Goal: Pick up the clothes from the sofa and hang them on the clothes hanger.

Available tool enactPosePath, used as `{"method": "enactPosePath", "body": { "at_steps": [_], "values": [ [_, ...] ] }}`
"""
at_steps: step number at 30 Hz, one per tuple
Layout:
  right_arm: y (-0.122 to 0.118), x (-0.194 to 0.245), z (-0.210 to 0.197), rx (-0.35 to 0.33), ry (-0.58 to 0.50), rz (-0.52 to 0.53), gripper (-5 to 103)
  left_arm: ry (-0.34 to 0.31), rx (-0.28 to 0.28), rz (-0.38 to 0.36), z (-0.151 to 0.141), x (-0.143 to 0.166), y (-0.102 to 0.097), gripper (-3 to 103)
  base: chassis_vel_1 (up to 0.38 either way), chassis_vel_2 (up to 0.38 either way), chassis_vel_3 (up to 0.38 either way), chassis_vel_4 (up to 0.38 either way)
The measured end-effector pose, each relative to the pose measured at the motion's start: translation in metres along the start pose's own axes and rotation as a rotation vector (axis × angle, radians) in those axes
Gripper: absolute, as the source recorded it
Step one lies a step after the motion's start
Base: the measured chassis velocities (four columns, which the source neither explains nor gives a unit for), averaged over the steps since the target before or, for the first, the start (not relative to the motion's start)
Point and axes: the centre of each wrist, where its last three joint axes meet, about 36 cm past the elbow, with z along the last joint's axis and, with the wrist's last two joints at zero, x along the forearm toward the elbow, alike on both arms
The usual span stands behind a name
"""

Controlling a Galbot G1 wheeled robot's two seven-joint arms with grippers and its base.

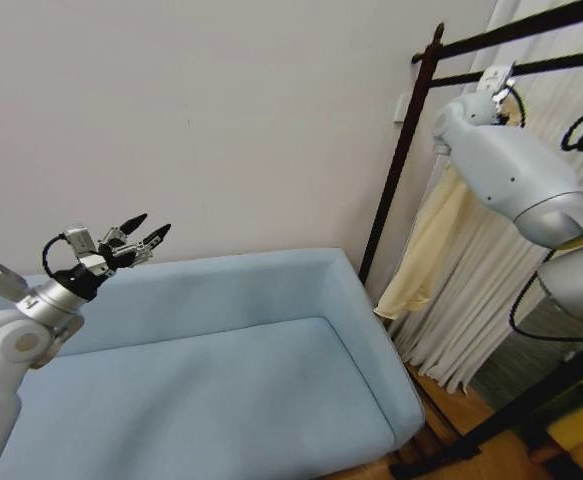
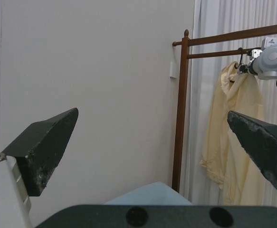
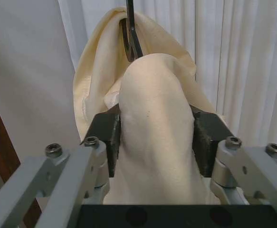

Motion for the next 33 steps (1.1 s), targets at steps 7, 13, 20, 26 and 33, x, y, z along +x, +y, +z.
{"method": "enactPosePath", "body": {
  "at_steps": [7, 13, 20, 26, 33],
  "values": [
    [0.005, 0.01, 0.004, 0.018, -0.006, 0.003, 65, 0.001, 0.003, 0.007, 0.001, 0.0, -0.001, 100, 0.0, 0.0, 0.0, 0.0],
    [0.008, 0.02, 0.007, 0.029, -0.005, -0.001, 86, 0.004, 0.019, 0.011, 0.004, -0.002, -0.002, 100, 0.0, 0.0, 0.0, 0.0],
    [0.007, 0.021, 0.008, 0.031, 0.001, 0.002, 100, 0.002, 0.023, 0.011, 0.006, -0.002, -0.002, 100, 0.0, 0.0, 0.0, 0.0],
    [0.004, 0.024, 0.012, 0.034, 0.001, 0.005, 100, -0.001, 0.026, 0.012, 0.007, -0.002, -0.002, 100, 0.0, 0.0, 0.0, 0.0],
    [0.003, 0.029, 0.017, 0.037, 0.007, 0.006, 100, -0.002, 0.029, 0.015, 0.008, -0.002, -0.004, 100, 0.0, 0.0, 0.0, 0.0]
  ]
}}
